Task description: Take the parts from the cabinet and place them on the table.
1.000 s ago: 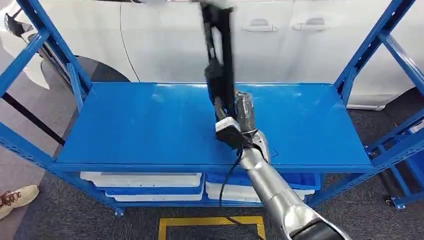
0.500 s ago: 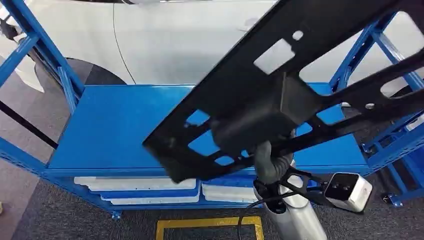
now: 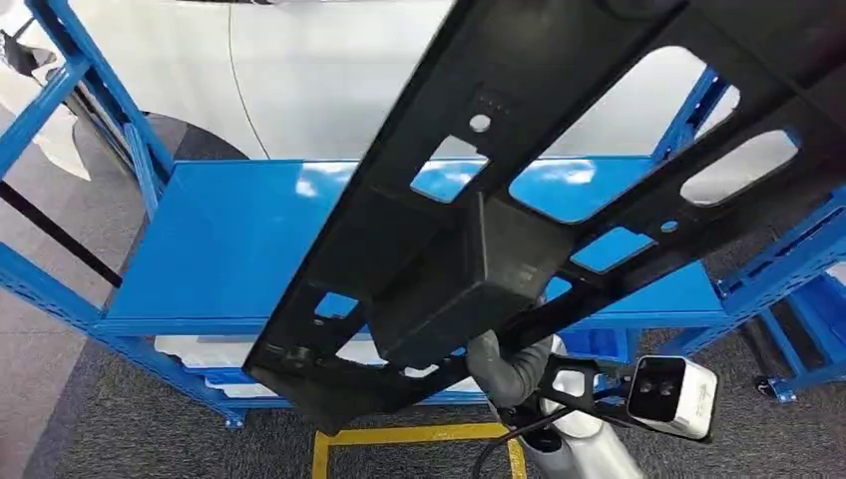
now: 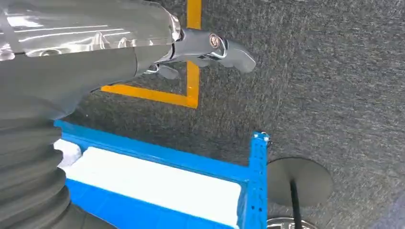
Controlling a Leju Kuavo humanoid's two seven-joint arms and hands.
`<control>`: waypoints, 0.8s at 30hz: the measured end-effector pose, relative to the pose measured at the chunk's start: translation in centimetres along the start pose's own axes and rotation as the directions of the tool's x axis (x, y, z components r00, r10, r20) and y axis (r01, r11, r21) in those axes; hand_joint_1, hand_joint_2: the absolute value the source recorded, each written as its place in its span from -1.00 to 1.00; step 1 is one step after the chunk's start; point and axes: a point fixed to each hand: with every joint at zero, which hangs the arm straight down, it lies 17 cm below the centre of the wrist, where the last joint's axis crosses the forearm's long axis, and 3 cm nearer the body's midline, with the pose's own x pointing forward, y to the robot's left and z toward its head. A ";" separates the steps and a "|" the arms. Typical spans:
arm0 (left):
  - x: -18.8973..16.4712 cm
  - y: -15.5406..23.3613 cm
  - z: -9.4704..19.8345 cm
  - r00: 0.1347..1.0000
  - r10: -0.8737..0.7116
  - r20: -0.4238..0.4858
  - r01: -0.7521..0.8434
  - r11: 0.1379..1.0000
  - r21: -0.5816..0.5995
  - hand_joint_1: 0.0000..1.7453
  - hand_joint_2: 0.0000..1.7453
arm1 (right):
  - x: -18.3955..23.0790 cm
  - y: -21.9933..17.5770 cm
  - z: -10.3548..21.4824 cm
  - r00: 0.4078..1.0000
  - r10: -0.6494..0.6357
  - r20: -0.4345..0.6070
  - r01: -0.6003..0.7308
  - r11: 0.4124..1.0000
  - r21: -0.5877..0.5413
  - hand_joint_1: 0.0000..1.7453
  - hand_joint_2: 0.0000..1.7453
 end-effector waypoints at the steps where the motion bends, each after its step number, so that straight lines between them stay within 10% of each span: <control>1: 0.0 0.0 0.0 1.000 -0.001 -0.002 0.001 1.000 0.000 -1.00 1.00 | 0.1 0.1 0.0 1.000 0.001 0.008 -0.001 1.000 0.002 1.00 1.00; 24: 0.1 1.9 -0.5 0.998 -0.013 -0.055 0.015 0.999 0.035 -1.00 1.00 | -0.3 2.0 2.1 0.999 0.040 0.005 -0.041 0.998 0.050 1.00 1.00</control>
